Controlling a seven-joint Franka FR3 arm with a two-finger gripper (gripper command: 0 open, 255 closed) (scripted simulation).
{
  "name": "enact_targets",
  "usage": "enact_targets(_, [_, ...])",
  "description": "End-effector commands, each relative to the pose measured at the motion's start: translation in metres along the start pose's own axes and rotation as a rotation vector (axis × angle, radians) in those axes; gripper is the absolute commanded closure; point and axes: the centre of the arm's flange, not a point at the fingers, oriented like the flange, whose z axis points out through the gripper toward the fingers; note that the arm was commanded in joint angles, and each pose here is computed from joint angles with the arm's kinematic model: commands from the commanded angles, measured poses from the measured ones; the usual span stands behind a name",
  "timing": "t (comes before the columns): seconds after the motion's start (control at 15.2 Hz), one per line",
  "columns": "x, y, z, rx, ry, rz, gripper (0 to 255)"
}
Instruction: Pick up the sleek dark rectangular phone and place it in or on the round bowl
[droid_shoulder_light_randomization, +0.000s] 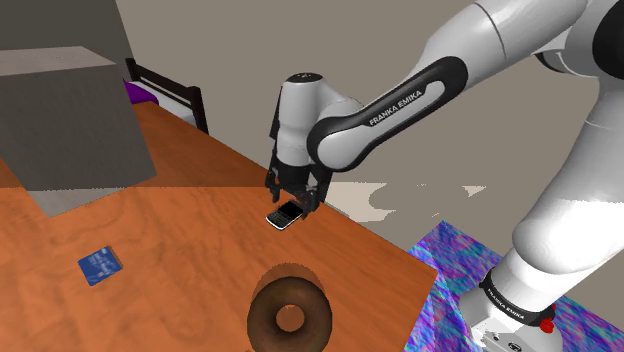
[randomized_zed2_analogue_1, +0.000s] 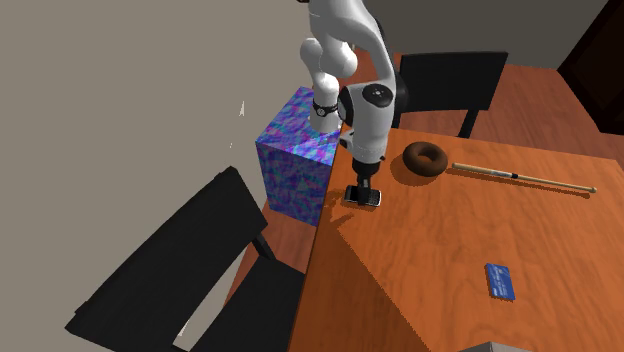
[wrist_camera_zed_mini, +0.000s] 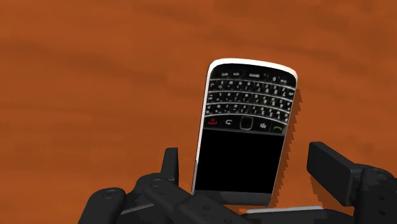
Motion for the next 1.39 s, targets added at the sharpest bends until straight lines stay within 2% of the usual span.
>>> enact_targets(0.0, [0.0,0.0,0.014,0.001,0.0,0.0,0])
enact_targets(0.53, [0.0,0.0,0.013,0.0,0.0,0.0,0])
enact_targets(0.59, [0.0,0.0,0.013,0.0,0.0,0.0,255])
enact_targets(1.19, [0.0,0.0,0.014,0.001,0.0,0.0,255])
enact_targets(1.32, [0.0,-0.001,0.003,0.001,0.0,0.0,255])
